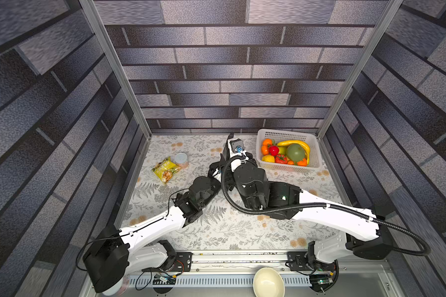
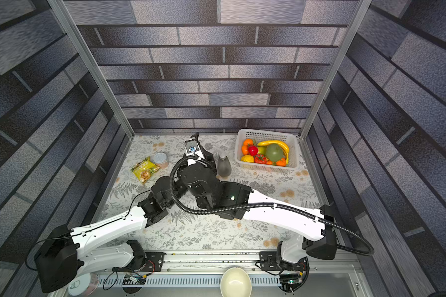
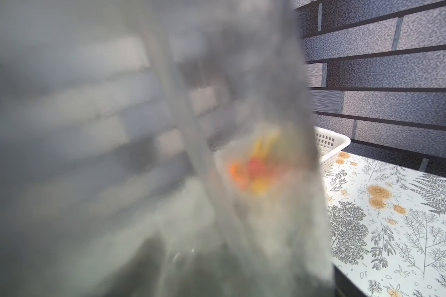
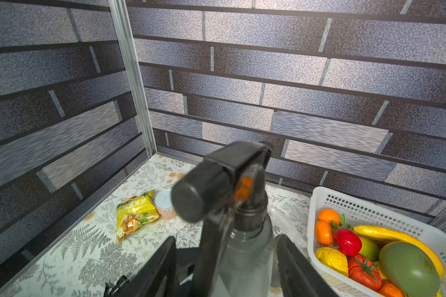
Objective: Attach spray nozzles to spray bottles
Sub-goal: Screw the spray nozzle on the spray bottle.
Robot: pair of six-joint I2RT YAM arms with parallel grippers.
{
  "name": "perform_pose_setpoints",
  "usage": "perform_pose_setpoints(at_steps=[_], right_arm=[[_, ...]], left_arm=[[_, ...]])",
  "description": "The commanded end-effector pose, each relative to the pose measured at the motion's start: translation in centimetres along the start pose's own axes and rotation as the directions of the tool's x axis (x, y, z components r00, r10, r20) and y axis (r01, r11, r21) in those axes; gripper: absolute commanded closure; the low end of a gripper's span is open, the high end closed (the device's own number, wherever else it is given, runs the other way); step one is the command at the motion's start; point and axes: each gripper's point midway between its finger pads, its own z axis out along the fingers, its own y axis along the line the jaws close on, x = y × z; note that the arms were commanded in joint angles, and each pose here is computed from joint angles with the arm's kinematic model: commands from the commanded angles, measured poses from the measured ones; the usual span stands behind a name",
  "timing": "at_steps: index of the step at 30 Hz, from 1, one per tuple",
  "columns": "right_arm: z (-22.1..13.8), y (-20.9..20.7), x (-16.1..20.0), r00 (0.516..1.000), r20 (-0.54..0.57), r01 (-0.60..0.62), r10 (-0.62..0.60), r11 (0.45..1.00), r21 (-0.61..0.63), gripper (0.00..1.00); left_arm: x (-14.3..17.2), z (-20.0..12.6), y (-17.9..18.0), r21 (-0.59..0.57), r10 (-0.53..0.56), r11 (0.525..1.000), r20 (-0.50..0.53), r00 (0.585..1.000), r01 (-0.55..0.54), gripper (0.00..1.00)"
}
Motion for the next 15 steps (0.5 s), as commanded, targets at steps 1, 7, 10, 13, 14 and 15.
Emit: perform_pose_setpoints(at_steps=[1, 7, 10, 13, 14, 15], right_arm=[[-2.5, 0.0, -0.7, 0.998, -0.043, -0.048, 0.043, 0.989, -0.138, 0.33], [-5.8, -0.6, 0.6, 0.993, -0.102, 0.018, -0.053, 0.95, -0.313, 0.35], [-6.6, -2.9, 1.1, 0.992, -0.091, 0.047, -0.084, 0.934, -0.355, 0.44], [-6.9, -4.3, 1.1, 0.995, -0.094, -0.023, -0.028, 0.867, -0.499, 0.51], [-6.8, -4.7, 1.0, 0.996, -0.089, -0.035, -0.014, 0.853, -0.521, 0.51], [-6.6, -5.0, 0.9, 0.996, -0.091, -0.041, -0.011, 0.837, -0.546, 0.53]], left_arm=[[-0.5, -0.6, 0.2, 0.02, -0.009, 1.0, 0.02, 1.0, 0.008, 0.24], [-0.2, -0.7, -0.1, 0.06, -0.019, 0.998, 0.008, 1.0, 0.019, 0.24], [-0.5, -1.0, -0.6, 0.102, -0.035, 0.994, 0.012, 0.999, 0.034, 0.24], [-1.1, -1.5, -1.7, 0.171, -0.061, 0.984, 0.025, 0.998, 0.056, 0.24], [-1.3, -1.6, -2.1, 0.195, -0.071, 0.979, 0.029, 0.997, 0.064, 0.24], [-1.6, -1.9, -2.5, 0.219, -0.078, 0.973, 0.034, 0.996, 0.069, 0.24]])
